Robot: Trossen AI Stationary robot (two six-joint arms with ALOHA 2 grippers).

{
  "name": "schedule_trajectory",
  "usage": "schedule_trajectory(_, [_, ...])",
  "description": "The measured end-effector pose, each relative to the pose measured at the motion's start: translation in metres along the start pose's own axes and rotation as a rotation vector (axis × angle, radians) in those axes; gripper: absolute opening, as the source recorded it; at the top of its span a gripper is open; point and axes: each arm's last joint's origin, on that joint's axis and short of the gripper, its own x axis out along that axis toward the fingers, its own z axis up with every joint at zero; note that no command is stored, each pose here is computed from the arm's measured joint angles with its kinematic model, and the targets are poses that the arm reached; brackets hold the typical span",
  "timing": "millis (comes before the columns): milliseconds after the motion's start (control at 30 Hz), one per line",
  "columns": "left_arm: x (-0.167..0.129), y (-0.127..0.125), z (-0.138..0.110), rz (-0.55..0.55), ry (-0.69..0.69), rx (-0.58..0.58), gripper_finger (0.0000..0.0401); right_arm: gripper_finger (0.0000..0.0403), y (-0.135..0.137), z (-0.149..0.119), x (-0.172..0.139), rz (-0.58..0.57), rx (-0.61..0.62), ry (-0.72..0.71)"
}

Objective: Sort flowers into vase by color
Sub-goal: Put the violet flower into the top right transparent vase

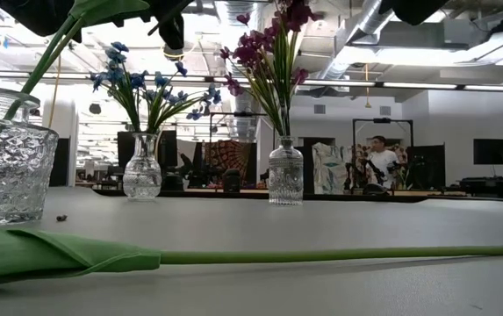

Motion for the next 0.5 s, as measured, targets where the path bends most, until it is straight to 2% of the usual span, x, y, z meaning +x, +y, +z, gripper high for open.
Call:
schedule_trajectory(133, [0.000,0.000,0.000,-0.003,0.000,-0.005,0.0021,0.0034,0.001,0.000,0.000,0.002,0.001,0.000])
schedule_trajectory(300, [0.000,0.000,0.000,-0.011,0.001,-0.006,0.0042,0.0034,0.005,0.004,-0.003,0.016,0.002,0.006])
schedule_trajectory(500, [0.000,0.000,0.000,-0.012,0.000,-0.006,0.0090,0.0043,0.008,0.023,-0.010,0.029,-0.001,0.025])
